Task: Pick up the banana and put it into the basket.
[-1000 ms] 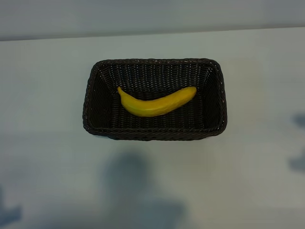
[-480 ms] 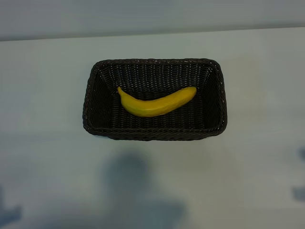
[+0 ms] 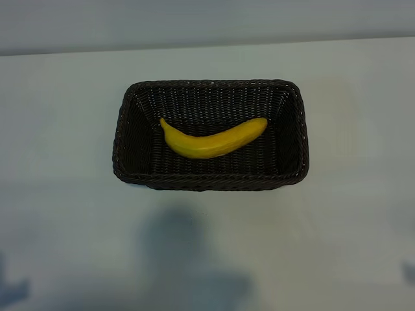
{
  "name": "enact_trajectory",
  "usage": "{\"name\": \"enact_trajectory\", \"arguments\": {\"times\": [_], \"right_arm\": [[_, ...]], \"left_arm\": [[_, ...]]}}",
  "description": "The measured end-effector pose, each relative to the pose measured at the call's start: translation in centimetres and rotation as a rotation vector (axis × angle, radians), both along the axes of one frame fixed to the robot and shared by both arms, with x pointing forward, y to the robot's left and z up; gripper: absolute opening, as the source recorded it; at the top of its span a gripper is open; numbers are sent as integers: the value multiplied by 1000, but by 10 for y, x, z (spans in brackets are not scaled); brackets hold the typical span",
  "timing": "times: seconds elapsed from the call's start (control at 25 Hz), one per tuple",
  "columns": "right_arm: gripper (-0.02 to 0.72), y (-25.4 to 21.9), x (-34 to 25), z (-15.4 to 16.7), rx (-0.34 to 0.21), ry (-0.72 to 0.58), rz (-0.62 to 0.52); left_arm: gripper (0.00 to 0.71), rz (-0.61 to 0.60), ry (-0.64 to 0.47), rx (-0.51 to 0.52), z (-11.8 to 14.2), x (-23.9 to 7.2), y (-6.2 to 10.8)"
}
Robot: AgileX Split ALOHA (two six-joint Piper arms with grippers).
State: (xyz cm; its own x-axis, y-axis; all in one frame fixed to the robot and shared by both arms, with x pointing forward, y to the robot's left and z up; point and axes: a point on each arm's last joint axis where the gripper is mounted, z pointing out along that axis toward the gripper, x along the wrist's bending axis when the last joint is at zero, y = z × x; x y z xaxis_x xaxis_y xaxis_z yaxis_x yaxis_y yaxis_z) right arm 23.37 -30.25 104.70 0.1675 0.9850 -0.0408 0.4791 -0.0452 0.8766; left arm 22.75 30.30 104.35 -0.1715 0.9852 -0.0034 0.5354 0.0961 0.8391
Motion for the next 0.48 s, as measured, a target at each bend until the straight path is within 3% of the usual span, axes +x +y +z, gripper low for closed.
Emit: {"name": "enact_trajectory", "arguments": {"times": [0.48], "right_arm": [[572,0,-1,-1,0,4,23]], "left_arm": [[548,1,0,1,0,0,0]]}}
